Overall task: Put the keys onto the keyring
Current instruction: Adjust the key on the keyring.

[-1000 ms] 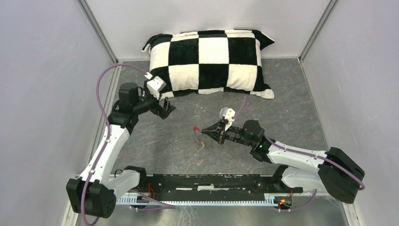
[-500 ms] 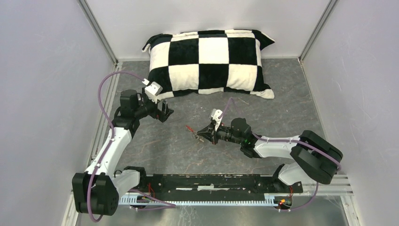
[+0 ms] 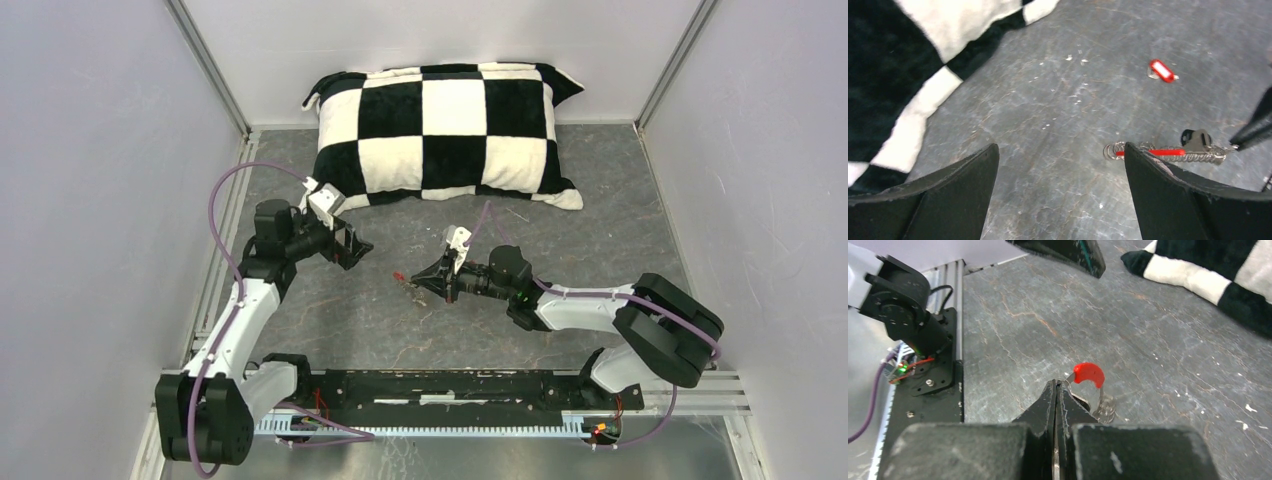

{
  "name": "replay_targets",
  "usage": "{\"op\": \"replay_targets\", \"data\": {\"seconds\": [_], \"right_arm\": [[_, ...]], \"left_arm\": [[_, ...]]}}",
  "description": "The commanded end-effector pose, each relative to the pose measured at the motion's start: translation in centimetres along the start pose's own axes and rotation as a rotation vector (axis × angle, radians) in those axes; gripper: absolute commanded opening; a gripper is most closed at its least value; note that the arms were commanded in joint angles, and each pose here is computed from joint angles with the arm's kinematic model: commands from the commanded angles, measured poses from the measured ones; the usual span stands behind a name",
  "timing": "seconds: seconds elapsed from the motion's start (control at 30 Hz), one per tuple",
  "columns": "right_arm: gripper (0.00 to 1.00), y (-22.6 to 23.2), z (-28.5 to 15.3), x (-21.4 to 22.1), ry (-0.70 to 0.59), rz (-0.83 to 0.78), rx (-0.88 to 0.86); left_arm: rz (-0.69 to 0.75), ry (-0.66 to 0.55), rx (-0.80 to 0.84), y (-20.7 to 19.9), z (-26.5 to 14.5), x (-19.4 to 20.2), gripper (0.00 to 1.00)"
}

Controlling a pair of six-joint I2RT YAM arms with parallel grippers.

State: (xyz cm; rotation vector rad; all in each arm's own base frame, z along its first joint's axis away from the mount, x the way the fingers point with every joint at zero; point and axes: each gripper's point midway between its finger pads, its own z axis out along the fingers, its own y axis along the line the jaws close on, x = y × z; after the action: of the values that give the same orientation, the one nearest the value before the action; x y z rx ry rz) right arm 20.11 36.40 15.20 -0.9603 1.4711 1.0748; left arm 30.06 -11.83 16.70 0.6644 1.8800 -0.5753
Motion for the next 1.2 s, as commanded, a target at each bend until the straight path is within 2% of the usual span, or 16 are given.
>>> {"op": "replay_targets", "data": {"seconds": [0.0, 0.17, 0.4, 0.6, 0.83, 1.0, 1.17], "right_arm": [[0.00, 1.9, 0.8, -6.7, -0.177, -0.036, -0.105], [0.00, 3.0, 0.9, -9.8, -0.224, -0.053, -0.157], [0.00, 4.8, -0.2, -15.1, -0.312, -0.073, -0.216], [0.00, 6.8, -1.8, -19.0, -0.400, -0.079, -0.284], [0.00, 8.3, -2.8, -21.4, -0.458, -0.057, -0.349], [0.00, 8.9, -3.3, -22.4, -0.489, -0.039, -0.374], [0.00, 9.4, -3.6, -22.9, -0.511, -0.012, -0.407]], "left_arm": [[0.107, -0.018, 0.188, -3.5, -1.1, -0.1, 1.00], [0.135, -0.007, 0.274, -5.5, -2.1, 1.2, 1.00], [0.193, -0.064, 0.452, -9.5, -4.1, 1.4, 1.00], [0.183, -0.091, 0.566, -11.6, -5.1, 1.8, 1.00], [0.137, -0.118, 0.515, -10.7, -4.3, 0.5, 1.00], [0.132, -0.203, 0.739, -14.7, -7.2, -1.7, 1.00], [0.186, -0.235, 0.792, -16.3, -8.7, -2.4, 1.00]]}}
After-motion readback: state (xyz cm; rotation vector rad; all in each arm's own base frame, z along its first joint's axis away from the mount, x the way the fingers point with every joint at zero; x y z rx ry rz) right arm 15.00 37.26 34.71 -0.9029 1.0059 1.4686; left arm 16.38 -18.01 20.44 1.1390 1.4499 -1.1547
